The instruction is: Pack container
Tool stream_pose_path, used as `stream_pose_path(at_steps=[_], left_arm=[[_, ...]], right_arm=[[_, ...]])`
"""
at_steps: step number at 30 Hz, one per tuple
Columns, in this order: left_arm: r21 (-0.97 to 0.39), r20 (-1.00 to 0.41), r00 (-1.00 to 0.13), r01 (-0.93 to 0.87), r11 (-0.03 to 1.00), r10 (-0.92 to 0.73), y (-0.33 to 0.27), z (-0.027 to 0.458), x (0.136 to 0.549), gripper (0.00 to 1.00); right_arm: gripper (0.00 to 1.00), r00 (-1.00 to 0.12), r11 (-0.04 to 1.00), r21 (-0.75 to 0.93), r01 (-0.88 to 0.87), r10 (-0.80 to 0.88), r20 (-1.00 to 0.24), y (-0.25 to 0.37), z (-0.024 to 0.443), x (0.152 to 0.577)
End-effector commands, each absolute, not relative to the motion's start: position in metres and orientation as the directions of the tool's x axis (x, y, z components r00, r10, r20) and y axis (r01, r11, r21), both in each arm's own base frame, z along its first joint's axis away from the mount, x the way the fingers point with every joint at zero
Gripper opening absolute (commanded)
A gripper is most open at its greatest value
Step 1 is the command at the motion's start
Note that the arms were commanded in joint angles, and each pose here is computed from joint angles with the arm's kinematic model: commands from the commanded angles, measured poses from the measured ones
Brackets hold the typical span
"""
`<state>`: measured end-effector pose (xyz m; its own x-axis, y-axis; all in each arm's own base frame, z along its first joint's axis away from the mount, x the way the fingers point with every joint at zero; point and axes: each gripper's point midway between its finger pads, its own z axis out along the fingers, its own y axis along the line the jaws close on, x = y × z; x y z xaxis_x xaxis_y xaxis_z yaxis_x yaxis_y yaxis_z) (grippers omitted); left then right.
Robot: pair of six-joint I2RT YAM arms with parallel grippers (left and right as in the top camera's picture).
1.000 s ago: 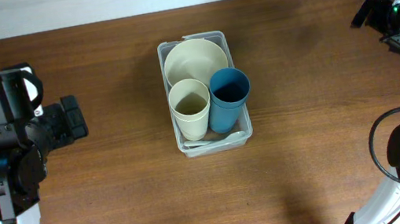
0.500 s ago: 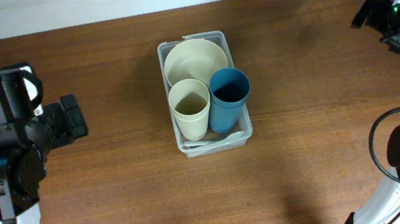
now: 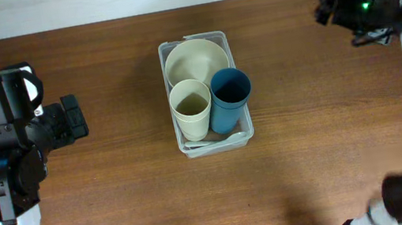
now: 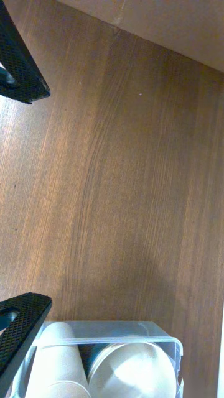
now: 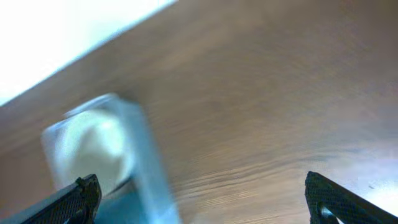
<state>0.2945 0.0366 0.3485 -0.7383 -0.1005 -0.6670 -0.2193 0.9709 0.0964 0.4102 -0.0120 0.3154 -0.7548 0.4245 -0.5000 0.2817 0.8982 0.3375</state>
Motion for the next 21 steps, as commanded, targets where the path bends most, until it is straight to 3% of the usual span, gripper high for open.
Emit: stream_pose_path(at_steps=[1,7,11,21], left_arm=[[0.089,-0.674,-0.73,-0.237,0.967,-0.117,0.039,0.35,0.294,1.0],[0.089,-0.674,-0.73,-0.237,0.967,-0.117,0.039,0.35,0.294,1.0],[0.089,-0.674,-0.73,-0.237,0.967,-0.117,0.039,0.35,0.294,1.0],[0.089,-0.674,-0.73,-0.237,0.967,-0.117,0.039,0.35,0.294,0.99]], right_arm=[[0.99,-0.709,0.925,0.344,0.163,0.352,-0.611,0.018,0.366,0.38],[0.99,-0.589,0.956,0.217,0.198,0.293,-0.753,0.004,0.411,0.337],[0.99,-0.548,0.983,0.136,0.127,0.183,-0.816,0.002,0.425,0.322],[0.99,-0.422,0.999,0.024,0.045,0.04,-0.905,0.0,0.402,0.299]])
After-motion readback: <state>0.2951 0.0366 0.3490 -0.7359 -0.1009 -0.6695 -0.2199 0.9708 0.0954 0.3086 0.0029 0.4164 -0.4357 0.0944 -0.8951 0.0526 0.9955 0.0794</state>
